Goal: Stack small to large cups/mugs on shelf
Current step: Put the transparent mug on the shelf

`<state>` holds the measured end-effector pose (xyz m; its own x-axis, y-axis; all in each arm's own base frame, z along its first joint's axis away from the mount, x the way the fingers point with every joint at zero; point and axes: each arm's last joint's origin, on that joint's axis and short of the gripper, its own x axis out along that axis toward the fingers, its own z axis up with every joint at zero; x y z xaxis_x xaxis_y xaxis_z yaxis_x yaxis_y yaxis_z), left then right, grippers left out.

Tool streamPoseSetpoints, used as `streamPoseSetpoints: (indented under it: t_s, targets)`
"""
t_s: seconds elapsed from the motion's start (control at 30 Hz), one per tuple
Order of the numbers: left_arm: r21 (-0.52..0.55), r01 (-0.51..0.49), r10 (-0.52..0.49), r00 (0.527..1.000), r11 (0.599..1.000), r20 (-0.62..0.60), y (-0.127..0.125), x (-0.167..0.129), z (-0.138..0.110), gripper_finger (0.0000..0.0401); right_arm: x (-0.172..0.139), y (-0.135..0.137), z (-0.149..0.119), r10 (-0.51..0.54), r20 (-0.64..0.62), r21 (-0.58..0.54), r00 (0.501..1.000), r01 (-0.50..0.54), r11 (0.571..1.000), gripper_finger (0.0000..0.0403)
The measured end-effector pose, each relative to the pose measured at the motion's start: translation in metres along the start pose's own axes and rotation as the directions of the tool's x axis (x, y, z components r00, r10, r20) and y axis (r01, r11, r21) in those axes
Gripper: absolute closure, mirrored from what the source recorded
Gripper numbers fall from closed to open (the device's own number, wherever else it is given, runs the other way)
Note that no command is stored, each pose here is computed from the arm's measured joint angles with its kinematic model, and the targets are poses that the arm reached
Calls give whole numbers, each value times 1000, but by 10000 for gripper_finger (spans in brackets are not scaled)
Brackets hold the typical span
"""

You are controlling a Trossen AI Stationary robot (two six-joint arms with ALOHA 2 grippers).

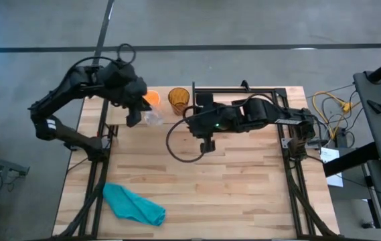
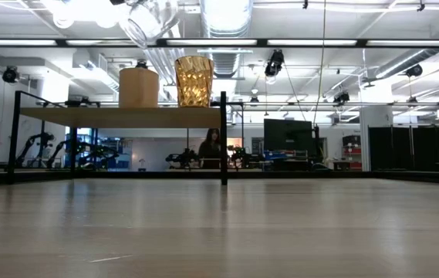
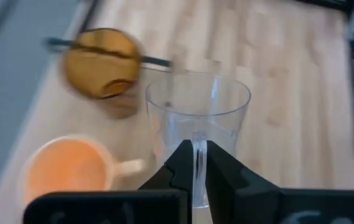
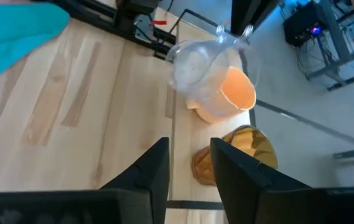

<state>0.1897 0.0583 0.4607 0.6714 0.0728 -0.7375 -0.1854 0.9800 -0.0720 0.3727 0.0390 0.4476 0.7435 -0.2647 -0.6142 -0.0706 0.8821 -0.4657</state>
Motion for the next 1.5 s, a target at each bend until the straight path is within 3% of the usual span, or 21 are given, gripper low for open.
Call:
streamPoseSetpoints:
  t_s: [0.17,0.37,0.63,0.73,1.1,1.27,1.5]
  targets:
    - [-104,-186,192,980,977,48,0,-25,-12,399,-5,-2,0,-5,10,35,1000,5,999,294]
    - [-226,-297,324,941,928,93,-2,-49,-27,399,-4,-1,-1,-3,4,32,1000,3,999,296]
    - [-378,-513,552,834,770,-7,2,-68,-52,399,-4,0,-3,6,-22,29,1000,-5,1000,298]
    - [-406,-519,562,827,752,-16,3,-64,-59,399,-3,0,-3,6,-23,29,1000,-6,1000,301]
    - [-458,-470,570,815,755,104,8,-16,-96,399,-3,0,-5,11,-36,24,999,-10,1000,303]
    - [-508,-441,587,793,740,166,7,-19,-110,399,-3,0,-6,15,-50,51,999,-13,999,305]
    - [-508,-457,599,785,730,156,7,-24,-123,399,-3,0,-7,16,-55,52,998,-13,999,303]
